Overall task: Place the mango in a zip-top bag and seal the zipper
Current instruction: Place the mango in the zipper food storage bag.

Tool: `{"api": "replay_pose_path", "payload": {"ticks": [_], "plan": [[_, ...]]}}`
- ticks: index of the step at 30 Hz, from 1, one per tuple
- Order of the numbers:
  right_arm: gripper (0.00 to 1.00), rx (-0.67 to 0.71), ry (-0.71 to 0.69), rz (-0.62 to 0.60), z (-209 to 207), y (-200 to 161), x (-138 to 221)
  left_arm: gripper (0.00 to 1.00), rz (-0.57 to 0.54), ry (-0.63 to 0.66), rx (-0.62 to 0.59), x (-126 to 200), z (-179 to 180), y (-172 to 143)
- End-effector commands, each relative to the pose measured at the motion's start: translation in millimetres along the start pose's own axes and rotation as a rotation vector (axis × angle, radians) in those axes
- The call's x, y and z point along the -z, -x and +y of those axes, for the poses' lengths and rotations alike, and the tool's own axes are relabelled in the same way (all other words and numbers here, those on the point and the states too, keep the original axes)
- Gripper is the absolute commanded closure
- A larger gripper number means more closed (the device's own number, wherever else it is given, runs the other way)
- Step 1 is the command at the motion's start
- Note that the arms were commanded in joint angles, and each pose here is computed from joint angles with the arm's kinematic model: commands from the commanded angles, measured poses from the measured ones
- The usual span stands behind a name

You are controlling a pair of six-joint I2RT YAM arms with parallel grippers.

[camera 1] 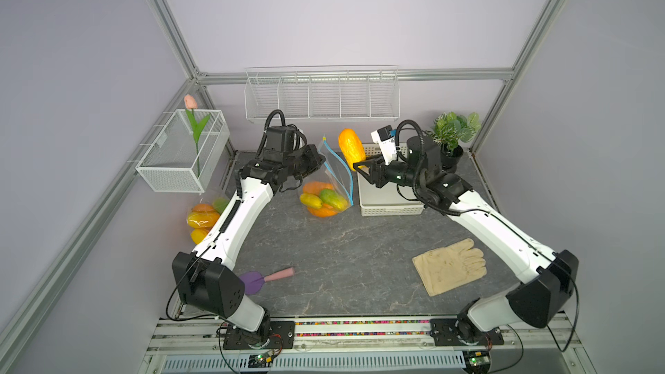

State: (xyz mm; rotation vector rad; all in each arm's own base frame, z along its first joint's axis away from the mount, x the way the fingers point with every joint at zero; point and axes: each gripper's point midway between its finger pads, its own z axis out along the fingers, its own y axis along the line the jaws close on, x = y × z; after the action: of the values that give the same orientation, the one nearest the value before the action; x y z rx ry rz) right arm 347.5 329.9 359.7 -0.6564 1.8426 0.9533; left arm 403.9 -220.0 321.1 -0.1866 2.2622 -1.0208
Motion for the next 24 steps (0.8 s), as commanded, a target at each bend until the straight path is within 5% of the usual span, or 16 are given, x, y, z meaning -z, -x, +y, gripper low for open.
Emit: {"api": "replay_pose_path", "payload": {"ticks": [1,7,11,17,22,24], "plan": [[0.80,-0.002,0.084,0.058,3,-18,-26,1.00,-0.031,-0.029,-0.011,12,-13,6],[0.80,-0.047,0.055,0.182,-17,-53,-65,1.00,-0.031,-0.024,-0.023,17,-12,3],[0.68,-0.013,0.004,0.232,-24,-67,-69,1.00,-0.031,-0.015,-0.026,18,-10,3],[0.14,0.050,-0.112,0.310,-39,-74,-60,1.00,-0.036,-0.013,-0.021,21,-10,4],[0.00,-0.001,-0.092,0.121,-26,-24,-21,1.00,-0.037,0.004,-0.007,23,0,7],[0.03,-0.110,-0.082,-0.003,-43,-17,-4,1.00,-0.037,0.011,-0.001,24,5,8]]}}
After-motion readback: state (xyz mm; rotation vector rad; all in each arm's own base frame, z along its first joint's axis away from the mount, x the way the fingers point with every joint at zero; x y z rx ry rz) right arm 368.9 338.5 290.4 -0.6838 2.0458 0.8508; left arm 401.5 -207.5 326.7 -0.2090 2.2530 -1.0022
